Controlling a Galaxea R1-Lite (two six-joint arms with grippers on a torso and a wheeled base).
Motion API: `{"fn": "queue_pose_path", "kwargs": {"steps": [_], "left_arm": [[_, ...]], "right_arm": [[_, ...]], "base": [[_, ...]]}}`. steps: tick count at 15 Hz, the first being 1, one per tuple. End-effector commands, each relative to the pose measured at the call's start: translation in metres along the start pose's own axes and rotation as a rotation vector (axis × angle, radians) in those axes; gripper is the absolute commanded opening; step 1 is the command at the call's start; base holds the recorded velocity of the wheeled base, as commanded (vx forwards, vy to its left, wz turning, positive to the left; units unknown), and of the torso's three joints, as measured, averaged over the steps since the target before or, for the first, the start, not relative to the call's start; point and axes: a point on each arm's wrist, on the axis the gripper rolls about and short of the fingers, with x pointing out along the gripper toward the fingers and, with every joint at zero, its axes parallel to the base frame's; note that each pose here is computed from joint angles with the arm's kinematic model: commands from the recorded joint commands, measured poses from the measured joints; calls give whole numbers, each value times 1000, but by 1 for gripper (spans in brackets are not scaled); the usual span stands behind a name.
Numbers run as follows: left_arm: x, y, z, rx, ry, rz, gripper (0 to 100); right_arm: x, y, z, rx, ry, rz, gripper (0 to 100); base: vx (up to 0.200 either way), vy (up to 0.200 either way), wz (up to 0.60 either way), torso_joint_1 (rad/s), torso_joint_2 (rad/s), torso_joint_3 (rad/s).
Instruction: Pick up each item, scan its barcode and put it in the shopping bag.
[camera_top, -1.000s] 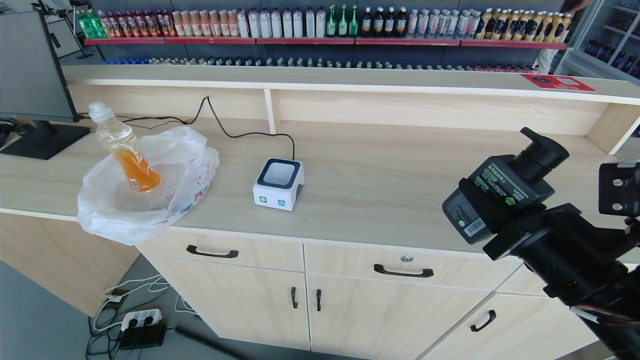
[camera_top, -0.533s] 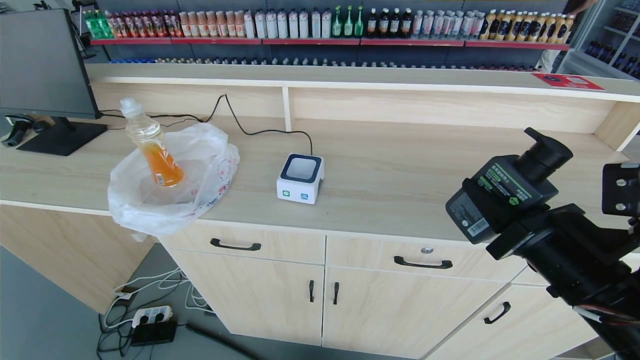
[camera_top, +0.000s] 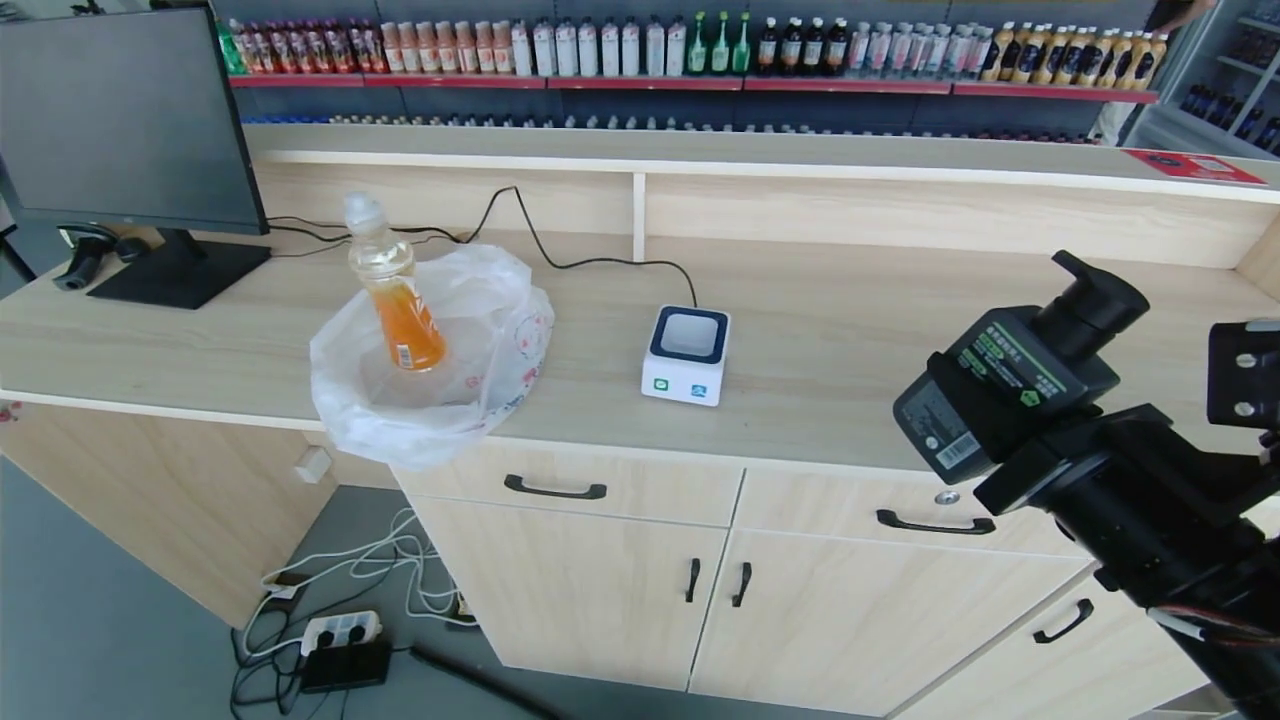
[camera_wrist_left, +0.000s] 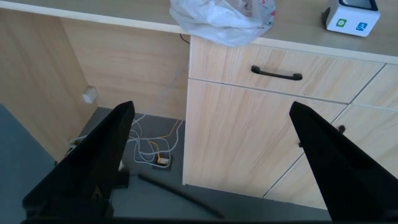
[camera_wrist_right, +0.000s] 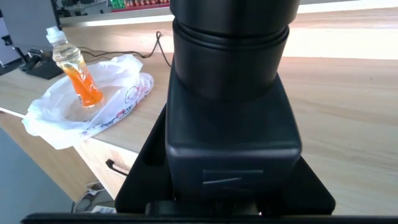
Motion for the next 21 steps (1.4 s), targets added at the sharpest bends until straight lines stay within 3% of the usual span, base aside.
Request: {"fn": "queue_pose_path", "kwargs": {"steps": [1,3,9,17,21], "left_arm": [[0,0,0,0,-1,0,100],[0,0,0,0,-1,0,100],[0,0,0,1,-1,0,100],[0,0,0,1,-1,0,100],[0,0,0,1,-1,0,100]], "right_arm": [[0,0,0,0,1,0,0],[0,0,-1,0,2,0,0],[11,2,-6,-2,8,-1,0],[14,3,-6,-1,7,-1,0],[26,4,-9,-28,2,4,0]], "base": [[0,200,0,2,2,-2],[0,200,0,0,0,2],[0,0,0,0,0,0],[200,0,0,2,2,3],[0,0,0,0,0,0]]}}
